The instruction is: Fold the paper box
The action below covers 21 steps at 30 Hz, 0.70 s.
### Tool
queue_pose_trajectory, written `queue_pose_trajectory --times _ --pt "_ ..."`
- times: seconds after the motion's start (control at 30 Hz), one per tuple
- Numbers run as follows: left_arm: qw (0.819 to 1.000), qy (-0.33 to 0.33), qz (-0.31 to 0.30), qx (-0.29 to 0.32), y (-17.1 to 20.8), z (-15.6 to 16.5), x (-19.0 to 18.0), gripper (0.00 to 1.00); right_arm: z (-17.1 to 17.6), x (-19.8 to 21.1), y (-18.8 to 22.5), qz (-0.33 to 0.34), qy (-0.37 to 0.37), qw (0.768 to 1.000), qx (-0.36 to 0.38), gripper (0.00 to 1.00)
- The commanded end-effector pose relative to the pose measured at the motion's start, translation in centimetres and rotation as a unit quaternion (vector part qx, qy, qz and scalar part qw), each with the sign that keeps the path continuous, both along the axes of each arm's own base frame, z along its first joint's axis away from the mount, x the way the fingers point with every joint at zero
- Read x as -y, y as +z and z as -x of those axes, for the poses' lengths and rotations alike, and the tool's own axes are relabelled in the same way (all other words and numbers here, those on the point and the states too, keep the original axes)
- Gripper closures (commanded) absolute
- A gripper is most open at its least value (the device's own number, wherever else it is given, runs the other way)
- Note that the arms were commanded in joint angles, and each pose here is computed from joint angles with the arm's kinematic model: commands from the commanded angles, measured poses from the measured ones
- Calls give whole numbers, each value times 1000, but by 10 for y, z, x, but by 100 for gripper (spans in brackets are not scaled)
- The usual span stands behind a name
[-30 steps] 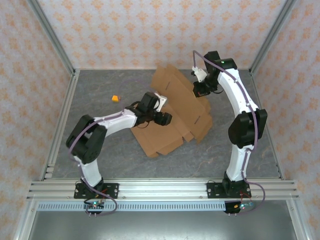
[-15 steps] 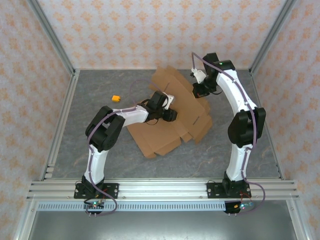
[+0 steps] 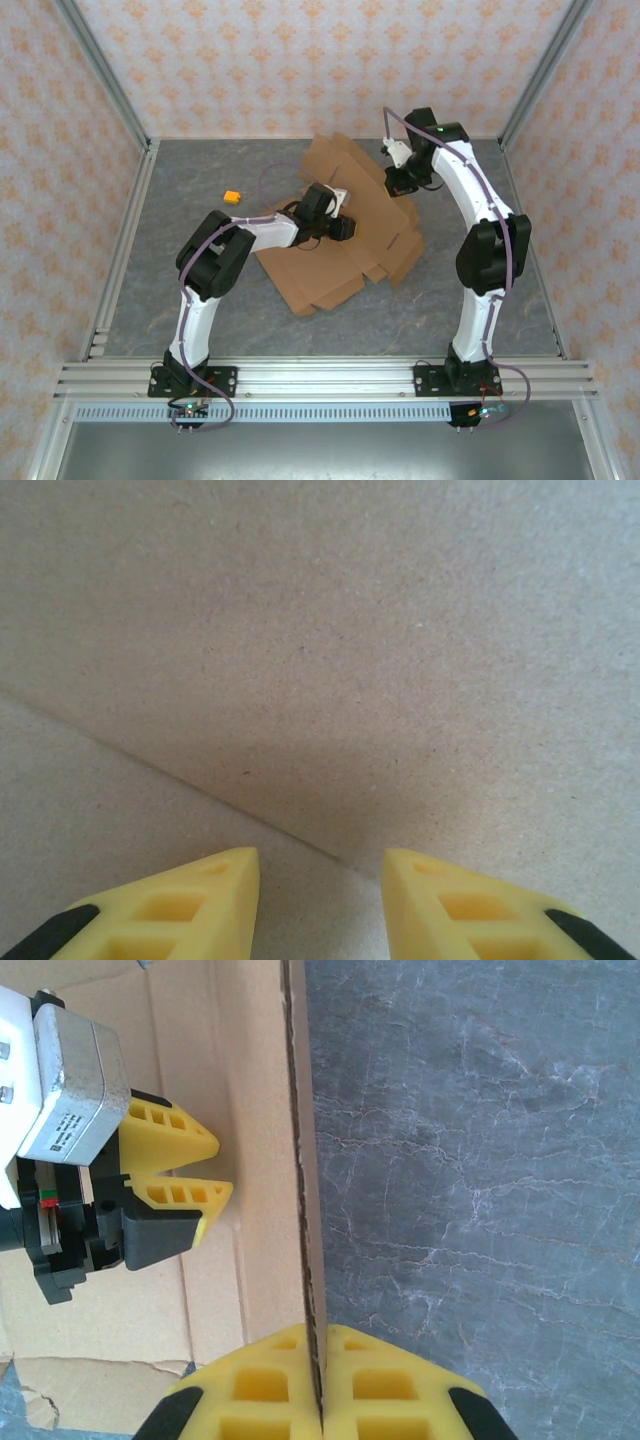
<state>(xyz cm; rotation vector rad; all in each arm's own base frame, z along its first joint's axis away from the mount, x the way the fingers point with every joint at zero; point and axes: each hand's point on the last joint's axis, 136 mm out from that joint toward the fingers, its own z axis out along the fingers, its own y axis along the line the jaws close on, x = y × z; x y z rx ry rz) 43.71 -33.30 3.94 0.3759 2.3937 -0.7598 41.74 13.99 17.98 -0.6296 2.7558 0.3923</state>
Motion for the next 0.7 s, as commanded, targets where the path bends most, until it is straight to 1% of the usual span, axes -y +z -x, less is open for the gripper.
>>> queue_pose_trajectory --times 0.0,0.17,0.27,0.43,0.6,0.67 --pt "1000 17 15 -16 -19 5 1 65 4 -10 18 -23 -8 999 28 100" --pt "999 34 31 -22 -33 4 2 71 13 -22 24 -31 -2 998 52 100" --pt "998 40 31 -22 -38 6 -1 72 14 -23 22 -29 -4 998 50 100" --pt "998 57 33 -25 -46 10 -7 72 18 -27 23 -26 -7 998 53 100" --pt "996 73 39 -25 -51 7 -8 72 27 -46 26 -55 -6 997 49 100" --pt "996 77 41 -25 -54 7 -7 72 31 -52 23 -56 -7 997 44 100"
